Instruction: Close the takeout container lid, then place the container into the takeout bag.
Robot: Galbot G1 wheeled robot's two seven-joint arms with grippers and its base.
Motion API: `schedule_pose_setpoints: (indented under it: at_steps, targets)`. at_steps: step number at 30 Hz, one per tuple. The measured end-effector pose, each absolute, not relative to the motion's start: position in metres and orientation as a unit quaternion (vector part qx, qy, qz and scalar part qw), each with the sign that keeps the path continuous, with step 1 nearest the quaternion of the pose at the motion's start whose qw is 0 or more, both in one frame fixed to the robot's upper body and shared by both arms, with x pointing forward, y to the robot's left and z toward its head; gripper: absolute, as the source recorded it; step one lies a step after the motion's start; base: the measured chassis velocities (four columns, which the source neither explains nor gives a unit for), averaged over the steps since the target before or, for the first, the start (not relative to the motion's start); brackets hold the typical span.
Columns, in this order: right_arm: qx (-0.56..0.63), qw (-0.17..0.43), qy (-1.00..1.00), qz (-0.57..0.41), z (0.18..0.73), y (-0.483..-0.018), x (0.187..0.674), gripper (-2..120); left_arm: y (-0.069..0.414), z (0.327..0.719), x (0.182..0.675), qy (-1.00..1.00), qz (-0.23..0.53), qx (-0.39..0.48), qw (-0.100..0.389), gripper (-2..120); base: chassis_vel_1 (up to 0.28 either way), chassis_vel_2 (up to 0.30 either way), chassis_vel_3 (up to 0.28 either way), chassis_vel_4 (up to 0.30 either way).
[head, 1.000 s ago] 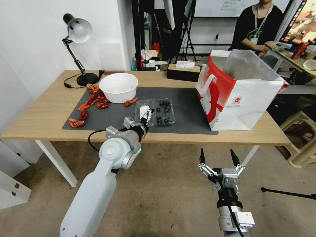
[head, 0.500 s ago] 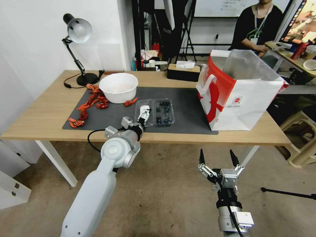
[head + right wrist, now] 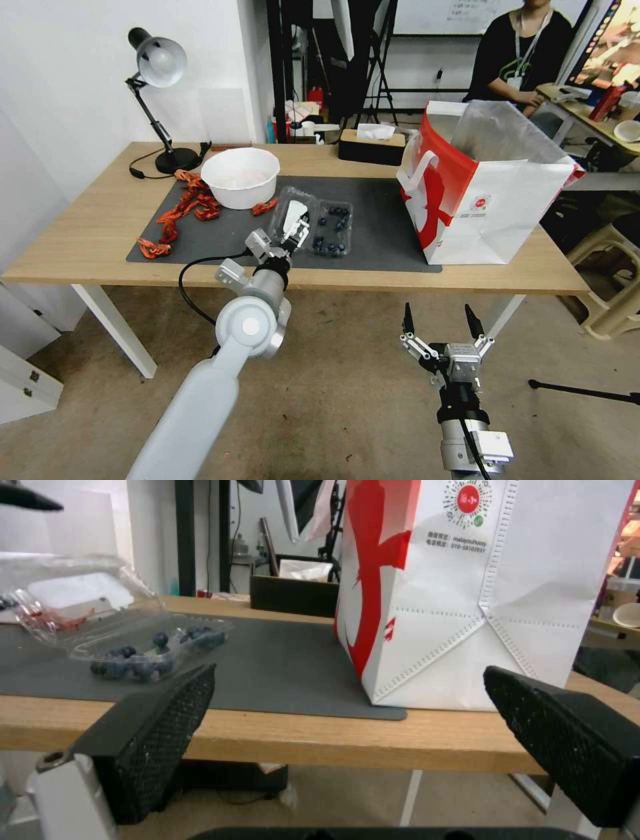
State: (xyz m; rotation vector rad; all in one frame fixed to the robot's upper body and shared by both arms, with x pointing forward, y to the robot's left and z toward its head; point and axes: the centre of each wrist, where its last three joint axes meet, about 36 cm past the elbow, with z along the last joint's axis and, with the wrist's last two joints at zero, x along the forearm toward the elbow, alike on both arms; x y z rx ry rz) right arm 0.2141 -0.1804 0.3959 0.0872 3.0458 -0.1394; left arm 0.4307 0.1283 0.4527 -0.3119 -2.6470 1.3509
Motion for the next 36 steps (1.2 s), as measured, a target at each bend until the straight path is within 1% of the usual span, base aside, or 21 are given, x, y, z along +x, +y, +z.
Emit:
schedule_pose_setpoints:
  at_steps: [1,4,8,13,19,22,23,25,31,33,36]
  targets:
    - [0.029,0.046,0.998,-0.046,0.396,-0.180,0.214,100,0.128,0.453,0.431,-0.883,0.451,-0.104,0.077,100,0.000,0.000,0.000,0.000]
    - [0.029,0.047,0.997,-0.046,0.396,-0.181,0.215,100,0.122,0.451,0.428,-0.898,0.418,-0.131,0.047,100,0.000,0.000,0.000,0.000]
    - [0.030,0.047,0.997,-0.045,0.396,-0.180,0.215,100,0.116,0.454,0.428,-0.901,0.406,-0.149,0.041,100,0.000,0.000,0.000,0.000]
    - [0.031,0.046,0.997,-0.046,0.395,-0.181,0.215,100,0.111,0.458,0.430,-0.895,0.413,-0.161,0.046,100,0.000,0.000,0.000,0.000]
    - [0.034,0.045,0.997,-0.048,0.393,-0.182,0.216,100,0.105,0.466,0.436,-0.877,0.443,-0.173,0.066,100,0.000,0.000,0.000,0.000]
    - [0.035,0.045,0.997,-0.048,0.393,-0.182,0.216,100,0.102,0.473,0.440,-0.861,0.467,-0.176,0.092,100,0.000,0.000,0.000,0.000]
    - [0.035,0.045,0.997,-0.048,0.393,-0.182,0.216,100,0.102,0.473,0.440,-0.861,0.467,-0.176,0.092,100,0.000,0.000,0.000,0.000]
    - [0.035,0.045,0.997,-0.048,0.393,-0.182,0.216,100,0.100,0.478,0.443,-0.850,0.486,-0.176,0.108,100,0.000,0.000,0.000,0.000]
    - [0.036,0.044,0.997,-0.049,0.391,-0.182,0.217,100,0.097,0.484,0.451,-0.835,0.506,-0.168,0.133,97,0.000,0.000,0.000,0.000]
    - [0.037,0.044,0.997,-0.048,0.391,-0.182,0.217,100,0.097,0.484,0.458,-0.832,0.512,-0.158,0.147,93,0.000,0.000,0.000,0.000]
    - [0.037,0.044,0.997,-0.048,0.391,-0.182,0.217,100,0.097,0.482,0.462,-0.831,0.513,-0.151,0.153,90,0.000,0.000,0.000,0.000]
